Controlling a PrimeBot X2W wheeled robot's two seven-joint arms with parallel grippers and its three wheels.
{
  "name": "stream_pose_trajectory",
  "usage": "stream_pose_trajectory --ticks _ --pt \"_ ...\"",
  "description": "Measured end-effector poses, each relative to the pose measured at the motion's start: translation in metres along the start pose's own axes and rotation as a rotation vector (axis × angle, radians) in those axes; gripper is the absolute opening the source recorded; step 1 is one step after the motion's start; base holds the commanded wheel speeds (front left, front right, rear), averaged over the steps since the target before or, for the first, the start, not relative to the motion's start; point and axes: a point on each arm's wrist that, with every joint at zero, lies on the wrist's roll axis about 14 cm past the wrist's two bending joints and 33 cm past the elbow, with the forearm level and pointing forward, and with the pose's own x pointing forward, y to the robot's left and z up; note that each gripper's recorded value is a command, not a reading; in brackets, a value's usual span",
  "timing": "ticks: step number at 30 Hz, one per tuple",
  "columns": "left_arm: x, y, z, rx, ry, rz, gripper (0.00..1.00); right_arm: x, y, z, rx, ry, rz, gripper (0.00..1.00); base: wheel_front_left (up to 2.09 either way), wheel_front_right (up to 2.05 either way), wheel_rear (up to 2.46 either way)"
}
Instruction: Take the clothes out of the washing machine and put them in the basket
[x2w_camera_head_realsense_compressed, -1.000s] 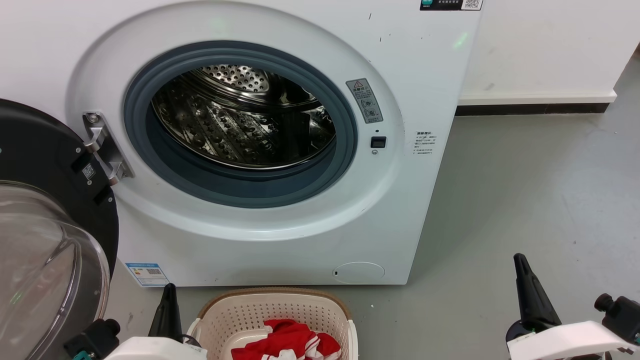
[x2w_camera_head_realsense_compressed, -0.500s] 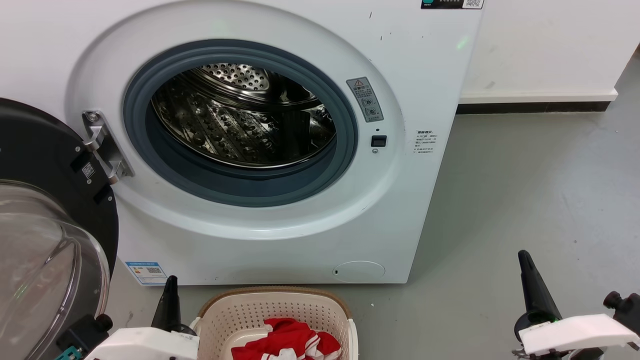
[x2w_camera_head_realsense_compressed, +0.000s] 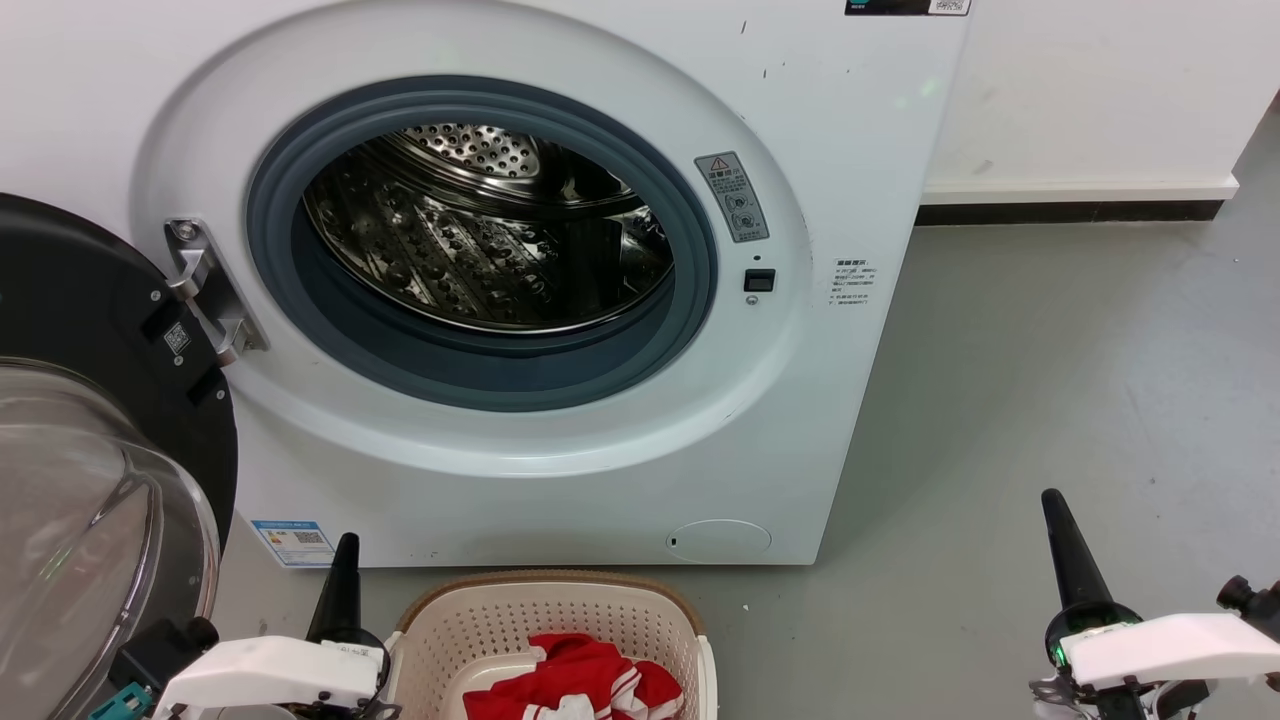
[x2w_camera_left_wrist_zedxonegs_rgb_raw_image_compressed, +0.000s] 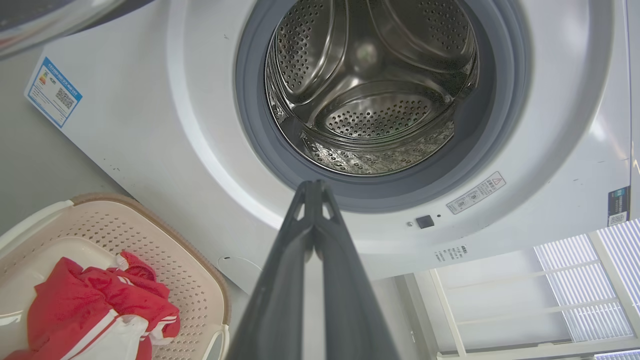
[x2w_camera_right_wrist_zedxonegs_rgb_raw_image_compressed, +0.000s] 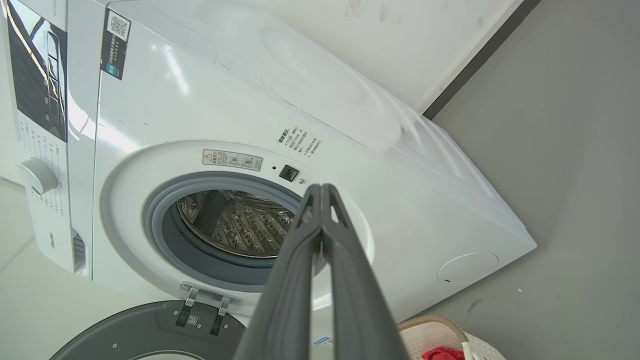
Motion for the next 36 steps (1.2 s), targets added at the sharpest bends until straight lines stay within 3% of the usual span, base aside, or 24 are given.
stream_pose_trajectory --ticks 36 --pt "0.013 -0.012 0.006 -0.354 0.023 -0.061 0.0 0.014 -0.004 0.005 0.344 0.01 -0.017 0.0 0.0 0.0 0.0"
